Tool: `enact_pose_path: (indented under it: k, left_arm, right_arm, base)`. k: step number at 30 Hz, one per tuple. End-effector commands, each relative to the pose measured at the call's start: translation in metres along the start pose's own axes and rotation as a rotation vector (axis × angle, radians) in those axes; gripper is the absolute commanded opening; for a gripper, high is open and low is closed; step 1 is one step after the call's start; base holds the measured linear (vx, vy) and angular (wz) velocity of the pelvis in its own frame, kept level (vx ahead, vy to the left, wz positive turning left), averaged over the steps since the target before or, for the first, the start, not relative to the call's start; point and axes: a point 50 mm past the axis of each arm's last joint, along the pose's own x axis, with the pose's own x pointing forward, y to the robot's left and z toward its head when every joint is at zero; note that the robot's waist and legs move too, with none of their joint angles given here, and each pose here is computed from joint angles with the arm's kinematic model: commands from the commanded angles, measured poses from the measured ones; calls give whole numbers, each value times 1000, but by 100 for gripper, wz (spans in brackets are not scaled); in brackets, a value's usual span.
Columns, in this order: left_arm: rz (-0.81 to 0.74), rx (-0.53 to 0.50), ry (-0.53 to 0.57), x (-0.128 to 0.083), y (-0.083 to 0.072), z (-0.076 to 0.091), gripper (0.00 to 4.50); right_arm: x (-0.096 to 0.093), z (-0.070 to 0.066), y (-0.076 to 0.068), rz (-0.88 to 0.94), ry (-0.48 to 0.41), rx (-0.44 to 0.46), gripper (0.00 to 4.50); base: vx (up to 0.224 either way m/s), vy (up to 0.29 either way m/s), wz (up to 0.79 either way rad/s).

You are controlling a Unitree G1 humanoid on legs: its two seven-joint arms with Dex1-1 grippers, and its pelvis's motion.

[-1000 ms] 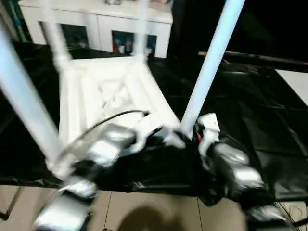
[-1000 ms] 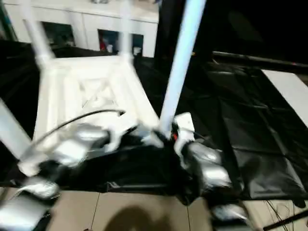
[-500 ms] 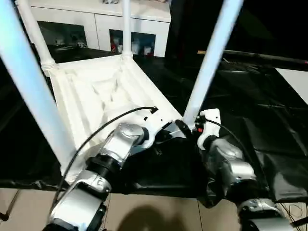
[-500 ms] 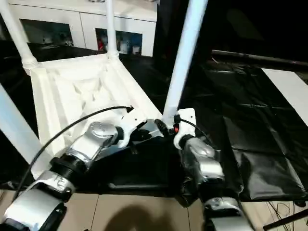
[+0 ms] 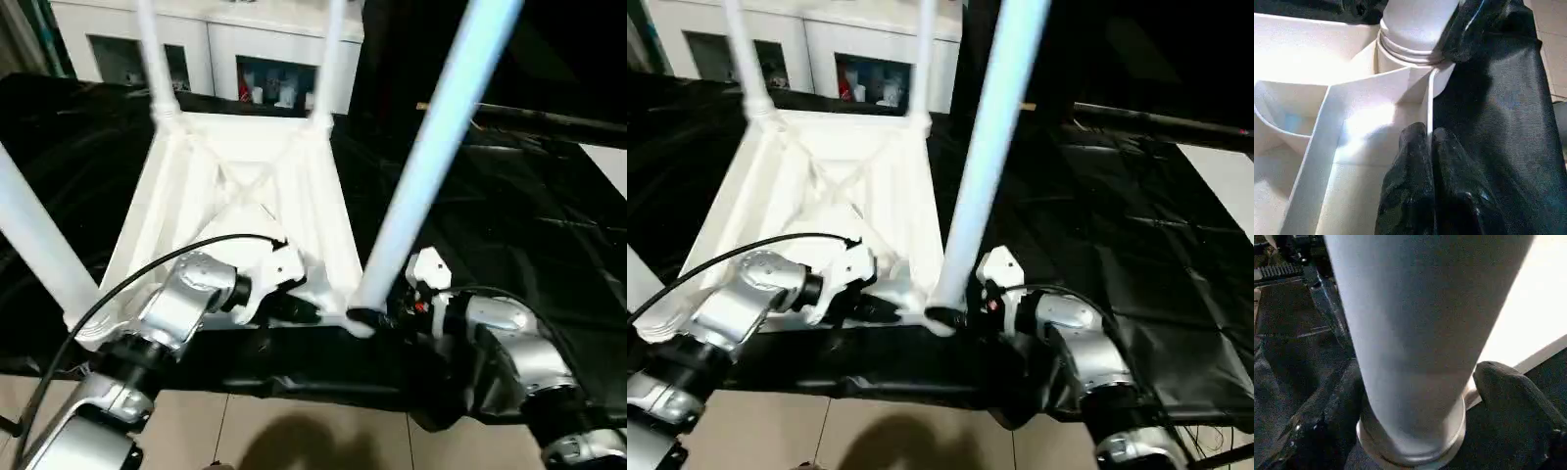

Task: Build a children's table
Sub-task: Rotate leg to tighten

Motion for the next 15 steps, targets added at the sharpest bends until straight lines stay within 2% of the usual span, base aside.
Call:
enact_pose_path:
  k: [1,3,6,13,15]
  left_arm:
    - [-82,-65,10,10,-11,-15,0]
    - [-78,-67,8,9,-11,-15,0]
    - [-80,-68,6,6,-12,-15,0]
    - [-77,-69,-3,7,-13,-14,0]
    - [-78,-70,-3,7,-14,-14,0]
  right_arm:
    - [-7,1,-4,-15,10,-8,375]
    - [-4,1,-3,-8,4,3,346]
    - [0,0,0,15,-9,21,334]
    - [0,1,1,29,-22,38,264]
    - [0,0,1,29,-23,39,263]
  base:
    - [0,0,0]
    - [0,0,0]
    - [0,0,0]
    - [0,0,0]
    - [0,0,0]
